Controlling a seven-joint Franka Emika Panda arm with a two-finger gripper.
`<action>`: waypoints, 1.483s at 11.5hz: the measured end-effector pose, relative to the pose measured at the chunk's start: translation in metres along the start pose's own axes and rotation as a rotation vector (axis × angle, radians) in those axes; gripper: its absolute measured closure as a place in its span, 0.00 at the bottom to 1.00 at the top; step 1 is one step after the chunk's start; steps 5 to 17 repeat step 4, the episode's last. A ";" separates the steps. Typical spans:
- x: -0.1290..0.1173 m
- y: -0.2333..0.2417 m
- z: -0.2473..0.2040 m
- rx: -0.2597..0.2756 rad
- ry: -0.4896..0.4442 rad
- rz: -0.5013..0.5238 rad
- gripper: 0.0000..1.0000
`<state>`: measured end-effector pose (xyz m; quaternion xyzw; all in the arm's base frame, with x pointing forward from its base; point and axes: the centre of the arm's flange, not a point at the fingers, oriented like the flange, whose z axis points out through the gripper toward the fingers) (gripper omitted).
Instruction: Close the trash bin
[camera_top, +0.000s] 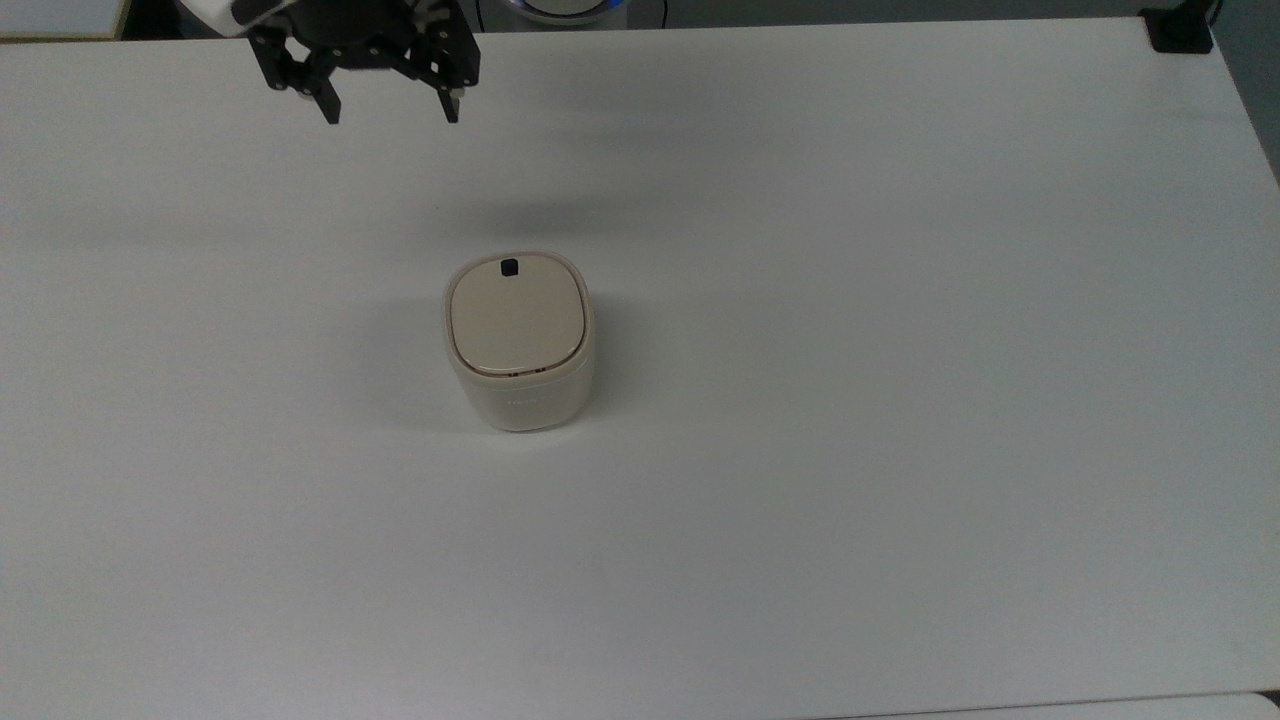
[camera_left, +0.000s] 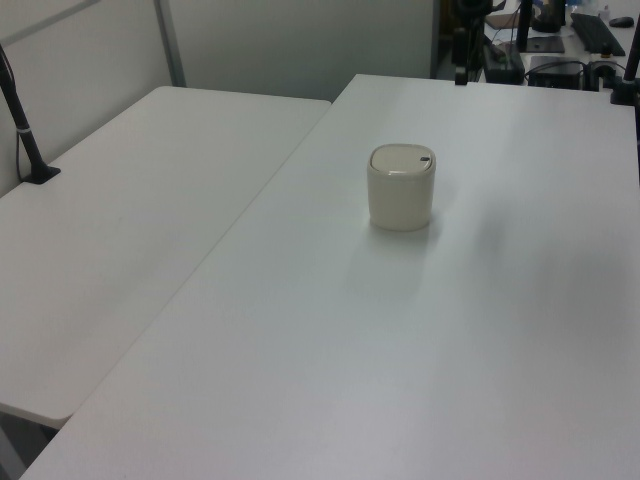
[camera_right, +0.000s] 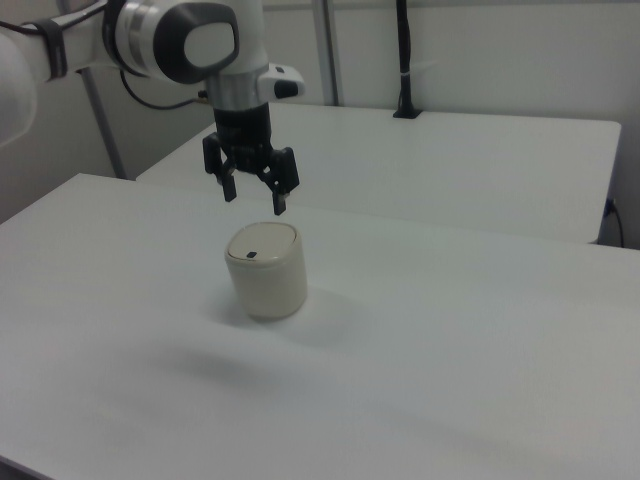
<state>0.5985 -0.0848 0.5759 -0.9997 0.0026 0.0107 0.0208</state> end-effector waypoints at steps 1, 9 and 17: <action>-0.007 0.007 -0.012 -0.006 0.016 0.044 0.00; -0.015 0.010 -0.020 -0.011 0.010 0.071 0.00; -0.015 0.010 -0.020 -0.011 0.010 0.071 0.00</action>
